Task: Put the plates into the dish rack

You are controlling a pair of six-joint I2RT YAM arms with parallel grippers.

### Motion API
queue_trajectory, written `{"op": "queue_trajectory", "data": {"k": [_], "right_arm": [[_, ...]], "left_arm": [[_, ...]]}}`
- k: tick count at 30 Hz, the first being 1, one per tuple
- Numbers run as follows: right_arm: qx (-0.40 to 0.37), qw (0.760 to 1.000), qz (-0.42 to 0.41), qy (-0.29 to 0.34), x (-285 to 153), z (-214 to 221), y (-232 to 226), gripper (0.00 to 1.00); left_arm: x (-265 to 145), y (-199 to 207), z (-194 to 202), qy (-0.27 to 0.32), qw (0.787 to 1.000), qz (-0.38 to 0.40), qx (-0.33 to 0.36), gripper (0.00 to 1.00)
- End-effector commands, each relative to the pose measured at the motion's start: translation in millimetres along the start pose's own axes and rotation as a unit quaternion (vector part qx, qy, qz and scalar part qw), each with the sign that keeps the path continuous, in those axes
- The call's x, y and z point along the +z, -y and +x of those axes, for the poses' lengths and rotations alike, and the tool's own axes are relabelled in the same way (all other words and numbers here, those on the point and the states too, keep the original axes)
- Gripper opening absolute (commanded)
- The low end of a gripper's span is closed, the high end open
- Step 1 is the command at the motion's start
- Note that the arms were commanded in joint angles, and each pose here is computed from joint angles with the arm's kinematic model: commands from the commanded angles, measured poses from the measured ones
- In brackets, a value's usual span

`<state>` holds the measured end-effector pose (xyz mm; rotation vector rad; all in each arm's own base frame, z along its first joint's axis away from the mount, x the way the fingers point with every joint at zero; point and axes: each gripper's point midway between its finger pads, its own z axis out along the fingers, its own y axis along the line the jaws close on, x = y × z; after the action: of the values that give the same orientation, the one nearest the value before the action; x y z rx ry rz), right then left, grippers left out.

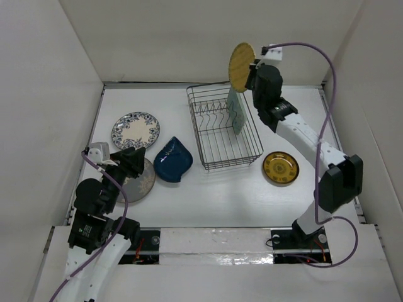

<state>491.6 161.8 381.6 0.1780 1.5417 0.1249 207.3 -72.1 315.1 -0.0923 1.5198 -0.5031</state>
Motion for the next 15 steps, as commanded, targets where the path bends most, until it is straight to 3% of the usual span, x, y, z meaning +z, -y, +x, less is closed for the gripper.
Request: {"op": "queue_trajectory", "data": {"k": [1,15], "right_arm": [[-0.089,0.994,0.06,-0.02,0.5,5.5,6.9,0.0],[-0.221,0.97,0.076,-0.069,15.9,65.8,-18.6,0.0]], "left_arm": [[-0.9,5.3,-12.0,0.024,1.0,0.012,-0.001,0.39],[1.8,6.8,-11.1,0.02,1.0,0.015,0.0,0.39]]}}
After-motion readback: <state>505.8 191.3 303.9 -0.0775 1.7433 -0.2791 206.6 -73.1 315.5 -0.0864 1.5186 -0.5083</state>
